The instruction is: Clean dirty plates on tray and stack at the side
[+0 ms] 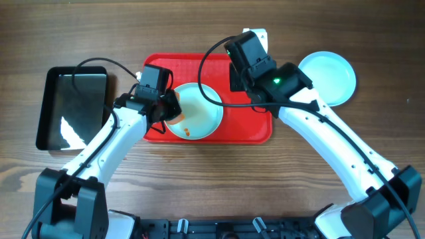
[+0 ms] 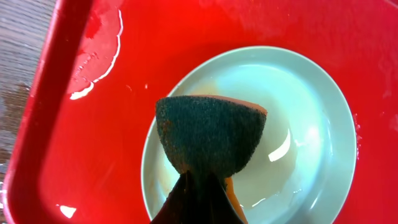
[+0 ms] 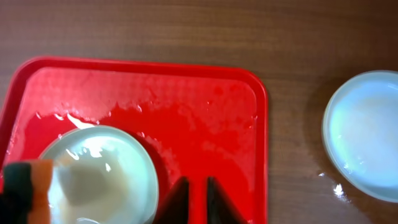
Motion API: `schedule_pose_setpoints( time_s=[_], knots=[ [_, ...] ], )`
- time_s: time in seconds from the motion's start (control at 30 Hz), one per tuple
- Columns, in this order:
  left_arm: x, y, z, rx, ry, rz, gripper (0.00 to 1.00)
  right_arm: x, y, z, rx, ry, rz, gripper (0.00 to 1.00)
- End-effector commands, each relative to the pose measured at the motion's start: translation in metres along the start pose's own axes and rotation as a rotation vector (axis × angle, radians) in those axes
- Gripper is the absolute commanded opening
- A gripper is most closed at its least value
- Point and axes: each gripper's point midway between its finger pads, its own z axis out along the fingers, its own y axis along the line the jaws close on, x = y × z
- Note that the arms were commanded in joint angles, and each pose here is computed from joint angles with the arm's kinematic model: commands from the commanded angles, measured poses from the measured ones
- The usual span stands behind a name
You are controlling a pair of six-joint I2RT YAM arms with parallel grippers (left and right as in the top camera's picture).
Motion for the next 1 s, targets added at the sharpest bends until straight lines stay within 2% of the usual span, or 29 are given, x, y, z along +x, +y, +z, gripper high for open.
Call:
schedule_pose_setpoints(
  time_s=[0.0,0.03,0.1,0.2,0.4,0.5,0.6,0.7,0.77,0.97],
  knots=[
    [0.005,-0.001,0.002,0.018,0.026,0.03,0.04,0.032,0.023,0.033,-0.094,0.133,-0.001,0.38],
    [0.006,0.002,0.002,0.002,0.03,0.032,0.04,0.045,0.035,0.049,-0.135,0.193,-0.006,0.45],
    [0.007,0.008,0.002,-0.03,0.028,0.032,0.04,0.068,0.051,0.078,-0.183,0.283,-0.012,0.49],
    [0.008,0.01,0.002,-0.041,0.031,0.032,0.04,0.107,0.075,0.119,-0.269,0.422,-0.007,0.49],
    [0.008,0.01,0.002,-0.042,0.03,0.032,0.04,0.135,0.071,0.15,-0.24,0.515,0.045,0.47],
    [0.007,0.01,0.002,-0.04,0.026,0.032,0.04,0.144,0.077,0.155,-0.261,0.544,0.05,0.32],
    [0.006,0.009,0.002,-0.038,0.024,0.032,0.04,0.154,0.074,0.163,-0.239,0.57,0.059,0.04],
    [0.007,0.009,0.002,-0.038,0.025,0.032,0.04,0.15,0.063,0.165,-0.18,0.546,0.058,0.04],
    [0.007,0.009,0.002,-0.038,0.025,0.032,0.04,0.139,0.046,0.163,-0.08,0.516,0.037,0.04],
    [0.005,0.008,0.002,-0.033,0.018,0.032,0.04,0.057,-0.024,0.111,0.327,0.308,-0.072,0.04]
  ],
)
